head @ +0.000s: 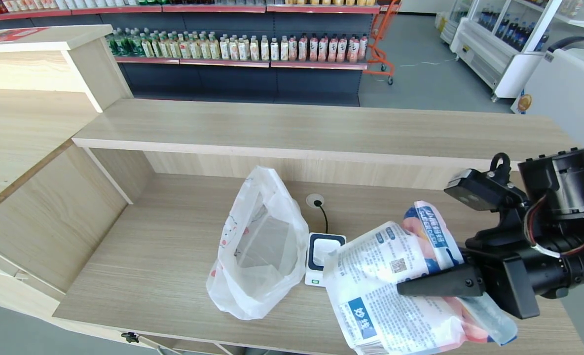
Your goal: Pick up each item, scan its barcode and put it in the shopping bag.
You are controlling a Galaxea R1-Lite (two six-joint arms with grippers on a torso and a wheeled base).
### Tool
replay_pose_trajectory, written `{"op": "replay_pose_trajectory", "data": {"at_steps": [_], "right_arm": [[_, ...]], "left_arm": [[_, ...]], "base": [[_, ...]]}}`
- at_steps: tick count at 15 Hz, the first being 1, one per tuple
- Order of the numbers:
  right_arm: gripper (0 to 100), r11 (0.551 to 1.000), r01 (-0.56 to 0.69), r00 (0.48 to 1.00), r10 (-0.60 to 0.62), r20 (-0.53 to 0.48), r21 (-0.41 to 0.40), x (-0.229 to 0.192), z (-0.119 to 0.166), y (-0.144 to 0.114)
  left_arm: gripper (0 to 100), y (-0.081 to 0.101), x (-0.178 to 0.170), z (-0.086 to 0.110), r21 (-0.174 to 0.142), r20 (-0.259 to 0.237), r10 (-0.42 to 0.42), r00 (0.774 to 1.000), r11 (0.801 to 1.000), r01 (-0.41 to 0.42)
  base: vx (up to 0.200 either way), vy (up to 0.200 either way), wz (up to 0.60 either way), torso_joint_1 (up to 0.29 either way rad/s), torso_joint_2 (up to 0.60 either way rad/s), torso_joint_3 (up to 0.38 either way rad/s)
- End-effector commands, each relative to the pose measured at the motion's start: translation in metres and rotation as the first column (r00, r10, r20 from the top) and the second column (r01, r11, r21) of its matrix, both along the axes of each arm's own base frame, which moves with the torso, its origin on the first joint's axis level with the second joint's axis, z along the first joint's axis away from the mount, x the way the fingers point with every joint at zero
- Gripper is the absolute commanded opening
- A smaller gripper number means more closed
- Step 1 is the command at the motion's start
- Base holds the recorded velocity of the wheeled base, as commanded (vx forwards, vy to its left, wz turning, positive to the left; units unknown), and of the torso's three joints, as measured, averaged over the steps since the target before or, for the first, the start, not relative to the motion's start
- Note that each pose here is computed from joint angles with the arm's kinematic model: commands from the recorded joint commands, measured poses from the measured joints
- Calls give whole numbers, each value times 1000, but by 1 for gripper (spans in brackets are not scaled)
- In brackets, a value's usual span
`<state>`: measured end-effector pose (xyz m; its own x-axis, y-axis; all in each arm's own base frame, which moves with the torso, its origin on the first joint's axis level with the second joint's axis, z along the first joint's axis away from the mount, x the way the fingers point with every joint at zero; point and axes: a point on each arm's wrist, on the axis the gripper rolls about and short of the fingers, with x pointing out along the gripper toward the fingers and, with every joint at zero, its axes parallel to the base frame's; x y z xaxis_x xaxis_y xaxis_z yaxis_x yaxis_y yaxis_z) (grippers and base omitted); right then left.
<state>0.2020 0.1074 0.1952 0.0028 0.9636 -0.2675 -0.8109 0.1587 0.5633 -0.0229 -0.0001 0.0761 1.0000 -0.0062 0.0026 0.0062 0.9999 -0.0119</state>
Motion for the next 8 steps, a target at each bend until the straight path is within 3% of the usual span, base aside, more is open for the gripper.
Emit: {"op": "replay_pose_trajectory", "data": {"at_steps": [1,8], "right_arm": [[0,1000,1,1000,-1,-2,-8,0,-1,2],[0,999,26,1000,-25,13,-25,1,-3,2]], "left_arm": [[100,0,0,0,0,1,0,1000,1000,0],[100,0,0,0,0,1,0,1000,1000,0]], "base": [[0,0,0,0,0,0],[0,0,0,0,0,0]]}}
